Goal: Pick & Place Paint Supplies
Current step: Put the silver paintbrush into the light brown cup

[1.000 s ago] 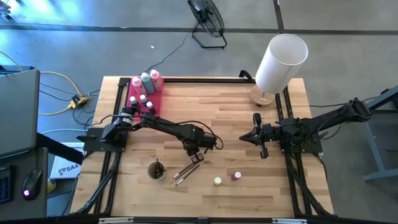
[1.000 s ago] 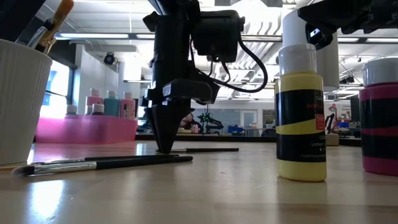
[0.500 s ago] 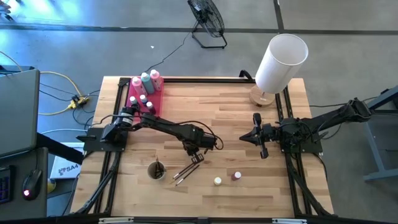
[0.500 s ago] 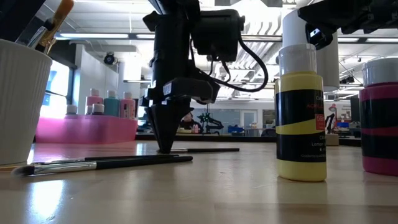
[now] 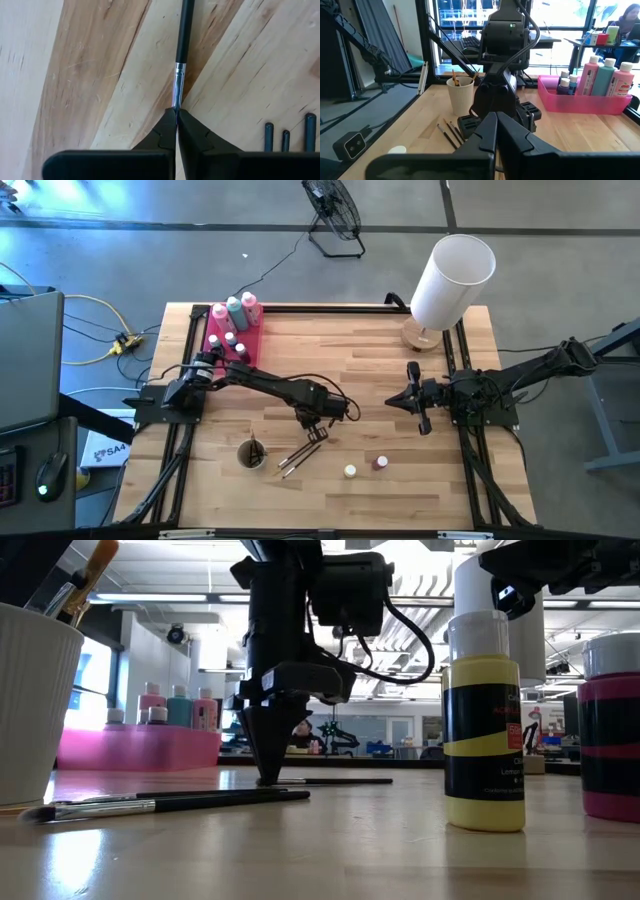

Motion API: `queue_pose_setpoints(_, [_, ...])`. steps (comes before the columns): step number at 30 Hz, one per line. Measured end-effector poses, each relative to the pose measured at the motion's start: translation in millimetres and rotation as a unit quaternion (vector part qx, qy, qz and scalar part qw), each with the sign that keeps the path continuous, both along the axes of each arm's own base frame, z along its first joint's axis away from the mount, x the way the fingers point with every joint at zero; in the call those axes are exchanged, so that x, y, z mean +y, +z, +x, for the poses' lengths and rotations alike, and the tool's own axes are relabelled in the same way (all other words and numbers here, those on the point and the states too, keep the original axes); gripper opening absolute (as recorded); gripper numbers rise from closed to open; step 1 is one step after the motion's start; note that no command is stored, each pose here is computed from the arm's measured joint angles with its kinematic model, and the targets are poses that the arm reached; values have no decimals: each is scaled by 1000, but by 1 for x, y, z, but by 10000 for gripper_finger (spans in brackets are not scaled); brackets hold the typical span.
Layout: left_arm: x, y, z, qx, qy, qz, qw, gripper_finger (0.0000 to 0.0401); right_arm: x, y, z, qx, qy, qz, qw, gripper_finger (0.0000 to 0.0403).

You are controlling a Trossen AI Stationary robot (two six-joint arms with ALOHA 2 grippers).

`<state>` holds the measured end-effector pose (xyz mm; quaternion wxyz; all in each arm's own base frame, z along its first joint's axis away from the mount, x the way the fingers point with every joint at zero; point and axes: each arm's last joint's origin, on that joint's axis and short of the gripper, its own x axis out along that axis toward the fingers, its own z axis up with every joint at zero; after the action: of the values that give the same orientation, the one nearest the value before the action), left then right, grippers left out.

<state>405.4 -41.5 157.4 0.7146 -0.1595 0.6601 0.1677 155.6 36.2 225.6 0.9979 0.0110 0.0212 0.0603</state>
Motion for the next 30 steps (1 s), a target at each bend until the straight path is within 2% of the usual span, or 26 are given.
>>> queue_pose_setpoints(3, [0, 3, 1, 5, -4, 7, 1000, 1, 0, 2, 0, -10, 0, 2, 1000, 3])
queue_pose_setpoints(15, [14, 34, 2, 40, -26, 105, 993, 2, -3, 21, -13, -89, 5, 22, 996, 3])
queue_pose_setpoints(21, [19, 51, 6, 39, -72, 143, 986, 1, -6, 30, -26, -118, 7, 30, 993, 3])
queue_pose_setpoints(23, [22, 54, 7, 40, -93, 151, 983, 1, -7, 28, -31, -107, 7, 27, 994, 3])
queue_pose_setpoints(26, [29, 59, 9, 38, -116, 146, 982, 1, -9, 25, -35, -53, -1, 14, 999, 3])
queue_pose_setpoints(30, [49, 69, 14, 21, -134, 102, 985, 1, -10, 23, -35, 15, -22, -1, 1000, 3])
